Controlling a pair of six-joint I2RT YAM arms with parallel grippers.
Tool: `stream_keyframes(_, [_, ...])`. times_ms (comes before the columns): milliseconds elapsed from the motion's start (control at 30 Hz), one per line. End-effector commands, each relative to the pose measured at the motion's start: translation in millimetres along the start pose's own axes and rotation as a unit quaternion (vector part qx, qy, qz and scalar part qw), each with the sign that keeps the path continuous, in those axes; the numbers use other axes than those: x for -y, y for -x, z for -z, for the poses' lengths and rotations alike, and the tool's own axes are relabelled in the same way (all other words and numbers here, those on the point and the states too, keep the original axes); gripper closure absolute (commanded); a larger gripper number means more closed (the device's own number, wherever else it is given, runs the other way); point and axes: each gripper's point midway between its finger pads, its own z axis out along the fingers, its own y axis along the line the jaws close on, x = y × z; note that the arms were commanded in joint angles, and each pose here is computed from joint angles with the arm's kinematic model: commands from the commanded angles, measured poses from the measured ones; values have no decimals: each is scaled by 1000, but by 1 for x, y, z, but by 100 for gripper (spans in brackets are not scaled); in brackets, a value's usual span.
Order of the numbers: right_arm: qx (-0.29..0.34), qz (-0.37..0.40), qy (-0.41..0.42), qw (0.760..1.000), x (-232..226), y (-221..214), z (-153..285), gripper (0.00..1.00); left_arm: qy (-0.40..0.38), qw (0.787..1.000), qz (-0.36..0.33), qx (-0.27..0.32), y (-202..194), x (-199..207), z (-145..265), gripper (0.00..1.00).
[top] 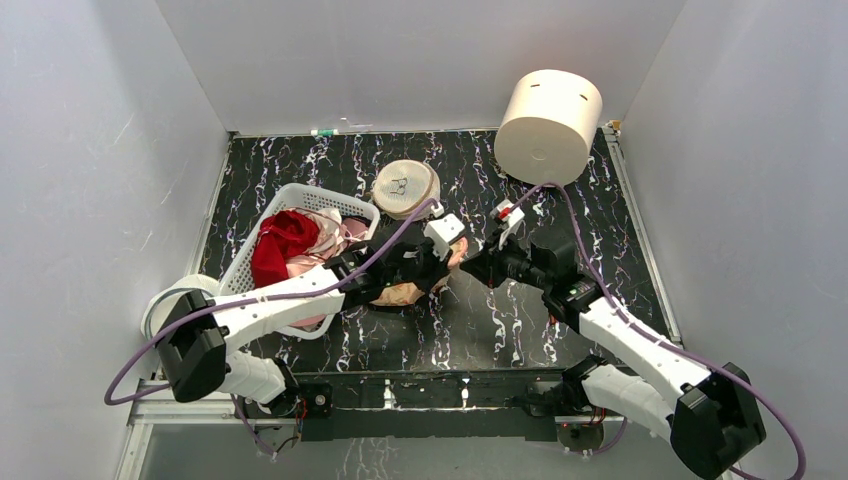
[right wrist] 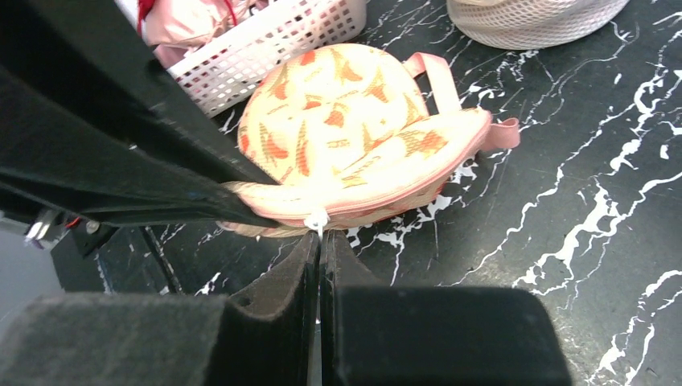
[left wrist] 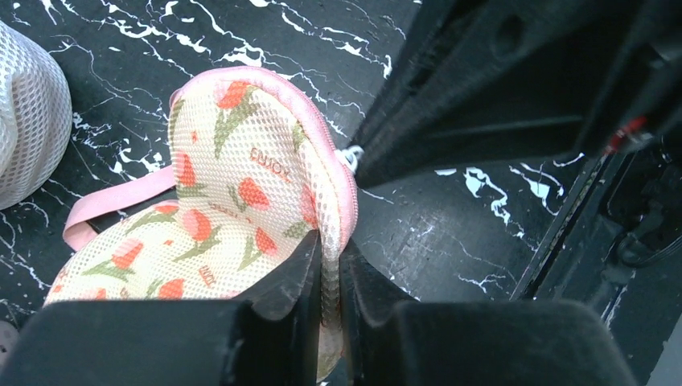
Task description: Unzip the laundry bag and remove the bra
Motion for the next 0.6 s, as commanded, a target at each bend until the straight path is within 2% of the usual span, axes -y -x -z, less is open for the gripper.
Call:
stream_keyframes(0, [38,19,-50,998,17,35,-5,100,-36,999,-11,-1,-2,12,19,95])
stream_keyframes(67, [33,14,-59,998,22,31,-8,100,-55,998,-11,-2,-6,18,19,100])
stream_keyframes(333, [17,-29,-112,993,61,18,-9,100,-86,996,7,1,-18,30,23,100])
stream_keyframes(567, [-12,-64,-46,997,54,3,-13,100,-107,992,57,-39,-43,40,12,100])
